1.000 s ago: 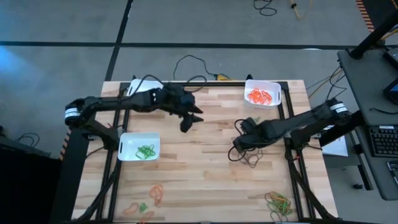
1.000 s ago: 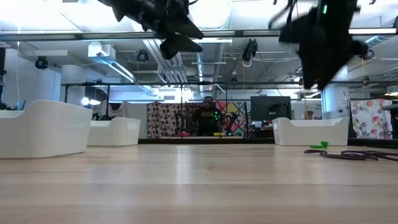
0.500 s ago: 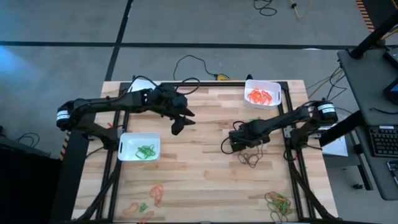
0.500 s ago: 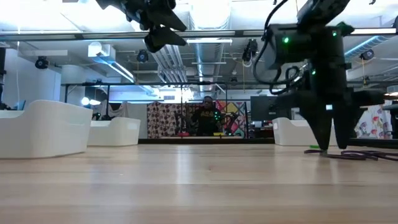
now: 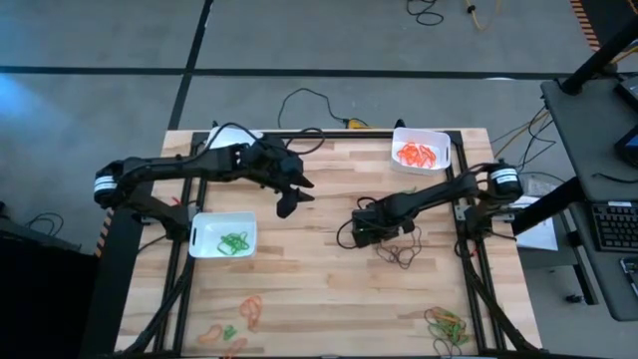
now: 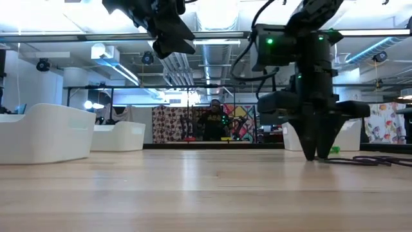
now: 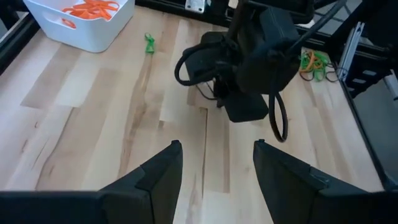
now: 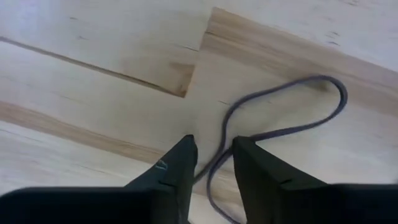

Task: Sort rubber bands into baskets
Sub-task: Put the purple rubber band into the top left white bin

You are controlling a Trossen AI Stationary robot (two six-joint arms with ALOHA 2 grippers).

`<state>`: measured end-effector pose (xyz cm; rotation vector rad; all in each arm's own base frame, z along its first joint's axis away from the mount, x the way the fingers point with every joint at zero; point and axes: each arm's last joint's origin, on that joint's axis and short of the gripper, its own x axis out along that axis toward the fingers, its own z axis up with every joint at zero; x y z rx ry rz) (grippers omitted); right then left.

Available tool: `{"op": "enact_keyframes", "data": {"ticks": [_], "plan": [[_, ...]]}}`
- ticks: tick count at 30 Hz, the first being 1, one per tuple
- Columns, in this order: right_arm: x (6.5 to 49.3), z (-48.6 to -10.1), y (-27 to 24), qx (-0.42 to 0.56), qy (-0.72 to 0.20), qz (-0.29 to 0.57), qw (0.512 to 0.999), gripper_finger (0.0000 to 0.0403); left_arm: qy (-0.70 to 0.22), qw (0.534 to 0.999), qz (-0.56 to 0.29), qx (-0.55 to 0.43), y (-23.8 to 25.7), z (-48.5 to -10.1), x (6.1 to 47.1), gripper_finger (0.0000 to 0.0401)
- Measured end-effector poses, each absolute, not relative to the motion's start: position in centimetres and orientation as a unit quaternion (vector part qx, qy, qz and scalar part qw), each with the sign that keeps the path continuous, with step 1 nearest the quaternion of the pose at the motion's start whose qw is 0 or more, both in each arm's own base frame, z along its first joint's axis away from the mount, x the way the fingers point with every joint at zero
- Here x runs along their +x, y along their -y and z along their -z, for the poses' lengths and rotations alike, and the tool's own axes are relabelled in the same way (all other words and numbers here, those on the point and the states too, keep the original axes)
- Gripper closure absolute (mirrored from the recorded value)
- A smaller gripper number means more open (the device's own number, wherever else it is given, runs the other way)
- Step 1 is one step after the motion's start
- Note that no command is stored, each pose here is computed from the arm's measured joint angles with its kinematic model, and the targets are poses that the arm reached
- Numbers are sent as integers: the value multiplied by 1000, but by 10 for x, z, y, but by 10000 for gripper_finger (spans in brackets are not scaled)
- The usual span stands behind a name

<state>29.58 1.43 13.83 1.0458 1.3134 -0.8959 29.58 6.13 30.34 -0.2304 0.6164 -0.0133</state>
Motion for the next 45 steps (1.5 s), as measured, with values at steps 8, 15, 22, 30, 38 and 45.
{"op": "enact_keyframes", "data": {"ticks": [8, 15, 22, 30, 38, 45], "plan": [[309, -135, -15, 444, -577, 384, 568, 353, -306, 948, -20, -84, -64, -302, 297, 220], [315, -143, -15, 434, -571, 380, 584, 392, -294, 955, -11, -40, -65, -309, 297, 220], [336, -167, -12, 420, -518, 379, 641, 394, -283, 959, -11, -8, -69, -319, 292, 220], [368, -188, 16, 378, -412, 320, 764, 394, -239, 970, -15, 36, -66, -352, 262, 220], [395, -201, 57, 361, -267, 276, 850, 394, -204, 978, -36, 34, -61, -379, 219, 220], [389, -201, 85, 299, -274, 302, 863, 394, -245, 967, -65, -21, -59, -362, 207, 220]]}}
